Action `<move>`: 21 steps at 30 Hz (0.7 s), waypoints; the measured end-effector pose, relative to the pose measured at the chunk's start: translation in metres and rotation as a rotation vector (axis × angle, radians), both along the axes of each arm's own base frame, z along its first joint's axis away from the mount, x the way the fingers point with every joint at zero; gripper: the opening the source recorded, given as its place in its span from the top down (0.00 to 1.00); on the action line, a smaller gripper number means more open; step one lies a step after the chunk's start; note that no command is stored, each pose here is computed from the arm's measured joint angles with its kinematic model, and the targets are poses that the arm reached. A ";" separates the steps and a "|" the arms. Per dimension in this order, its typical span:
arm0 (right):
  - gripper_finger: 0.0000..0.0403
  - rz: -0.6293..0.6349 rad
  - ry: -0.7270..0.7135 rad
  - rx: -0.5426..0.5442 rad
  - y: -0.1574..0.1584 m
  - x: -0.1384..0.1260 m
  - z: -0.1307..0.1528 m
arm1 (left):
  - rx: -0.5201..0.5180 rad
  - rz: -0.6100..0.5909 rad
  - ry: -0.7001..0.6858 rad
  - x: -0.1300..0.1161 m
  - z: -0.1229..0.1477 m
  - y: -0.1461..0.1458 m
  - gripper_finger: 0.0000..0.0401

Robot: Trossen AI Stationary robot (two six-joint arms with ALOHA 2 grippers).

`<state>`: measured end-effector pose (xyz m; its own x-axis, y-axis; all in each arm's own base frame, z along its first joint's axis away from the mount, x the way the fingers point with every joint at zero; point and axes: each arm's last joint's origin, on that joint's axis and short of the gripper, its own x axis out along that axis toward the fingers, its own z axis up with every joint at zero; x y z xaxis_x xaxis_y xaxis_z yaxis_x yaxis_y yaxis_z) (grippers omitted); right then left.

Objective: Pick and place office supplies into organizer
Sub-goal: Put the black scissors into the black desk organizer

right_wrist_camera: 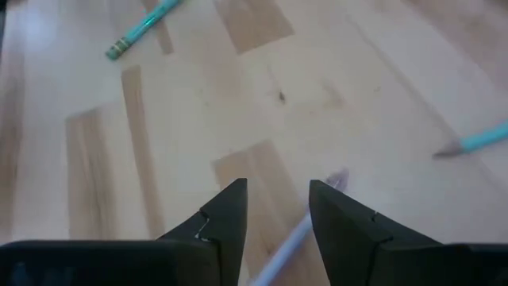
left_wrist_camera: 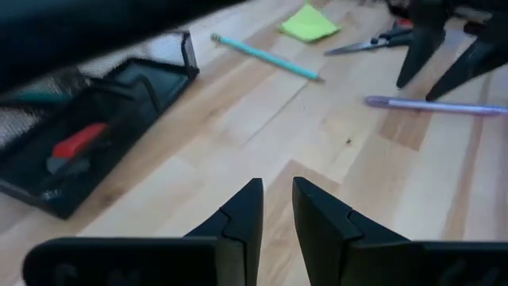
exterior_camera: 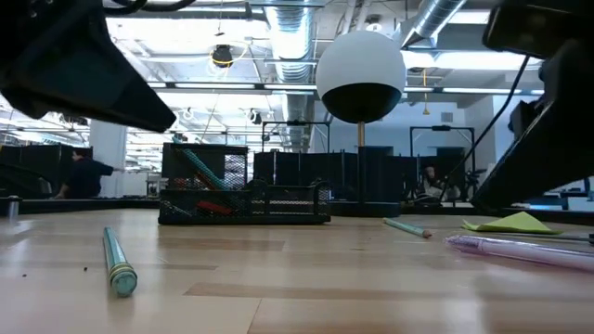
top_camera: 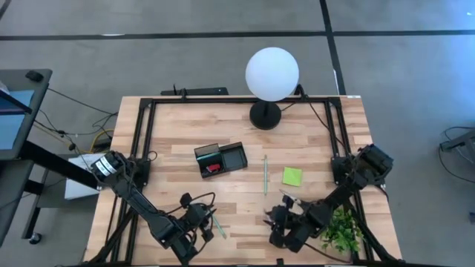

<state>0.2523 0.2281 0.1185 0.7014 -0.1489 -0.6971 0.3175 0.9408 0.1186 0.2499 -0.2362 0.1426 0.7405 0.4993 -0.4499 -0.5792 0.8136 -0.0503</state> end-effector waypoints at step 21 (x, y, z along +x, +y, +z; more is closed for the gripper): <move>0.67 -0.458 -0.640 -0.305 0.020 0.037 0.081 | 0.213 -0.037 0.147 -0.023 0.029 0.014 0.84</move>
<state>0.2894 0.2484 0.1995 0.7719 -0.6320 -0.0694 0.6335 0.7554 0.1673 0.2269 -0.2217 0.1716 0.6944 0.5684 -0.4413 -0.5376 0.8174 0.2069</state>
